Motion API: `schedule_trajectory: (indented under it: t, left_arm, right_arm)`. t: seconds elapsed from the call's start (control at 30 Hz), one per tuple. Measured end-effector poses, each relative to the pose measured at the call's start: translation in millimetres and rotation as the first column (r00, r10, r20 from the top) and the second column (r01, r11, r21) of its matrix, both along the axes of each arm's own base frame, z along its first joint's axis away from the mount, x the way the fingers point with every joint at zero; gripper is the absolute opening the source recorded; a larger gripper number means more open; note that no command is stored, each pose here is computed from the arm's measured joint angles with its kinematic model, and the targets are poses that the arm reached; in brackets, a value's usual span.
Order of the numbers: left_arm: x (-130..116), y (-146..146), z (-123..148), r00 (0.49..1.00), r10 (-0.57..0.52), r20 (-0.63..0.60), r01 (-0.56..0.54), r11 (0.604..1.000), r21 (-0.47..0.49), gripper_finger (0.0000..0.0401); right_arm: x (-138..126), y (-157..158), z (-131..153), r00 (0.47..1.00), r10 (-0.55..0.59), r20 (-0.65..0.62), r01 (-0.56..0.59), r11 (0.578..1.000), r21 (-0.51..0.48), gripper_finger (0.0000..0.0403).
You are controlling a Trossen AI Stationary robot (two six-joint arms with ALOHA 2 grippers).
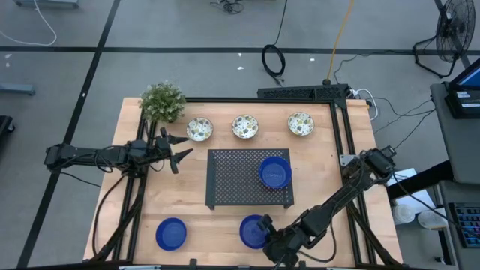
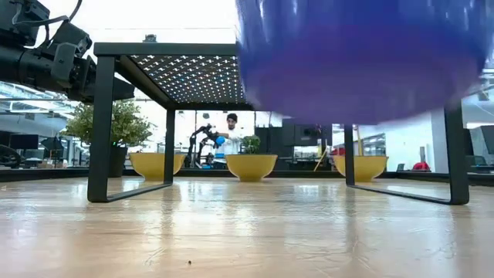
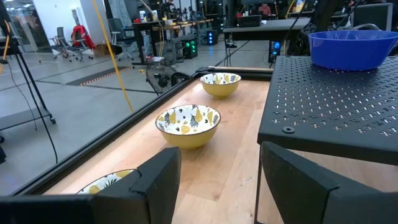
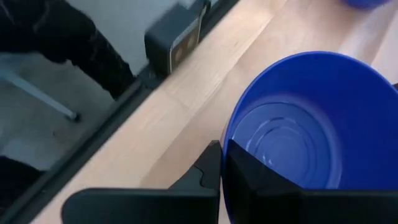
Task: Pick & Place Mini bowls
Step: Stack the right blue bowl on the blue bowl on the shelf
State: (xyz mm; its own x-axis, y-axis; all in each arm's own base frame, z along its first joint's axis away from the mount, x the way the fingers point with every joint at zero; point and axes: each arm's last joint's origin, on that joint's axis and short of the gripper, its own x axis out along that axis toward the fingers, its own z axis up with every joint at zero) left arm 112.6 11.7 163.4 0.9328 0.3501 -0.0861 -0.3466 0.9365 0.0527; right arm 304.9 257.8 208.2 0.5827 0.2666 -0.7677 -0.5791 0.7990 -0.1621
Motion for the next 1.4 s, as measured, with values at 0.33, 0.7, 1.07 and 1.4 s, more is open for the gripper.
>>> schedule_trajectory:
  t: [0.33,0.7,1.07,1.4]
  left_arm:
    - [0.0,0.0,0.0,1.0,0.0,0.0,0.0,1.0,0.0,0.0228]
    - [0.0,0.0,-0.1,1.0,0.0,-0.001,0.0,1.0,0.0,0.0228]
    - [0.0,0.0,0.0,1.0,0.0,0.0,0.0,1.0,0.0,0.0228]
    - [0.0,0.0,0.0,1.0,0.0,0.0,0.0,1.0,0.0,0.0228]
  right_arm:
    - [-15.8,-12.6,53.0,0.996,-0.017,0.09,0.008,0.995,0.102,0.0]
    - [-45.5,-37.5,110.7,0.981,-0.044,0.187,0.013,0.986,0.164,0.0]
    - [-72.3,-67.4,142.3,0.957,-0.145,0.253,0.121,0.987,0.107,0.0]
    - [-87.9,-88.1,154.1,0.91,-0.258,0.324,0.272,0.962,0.002,0.0]
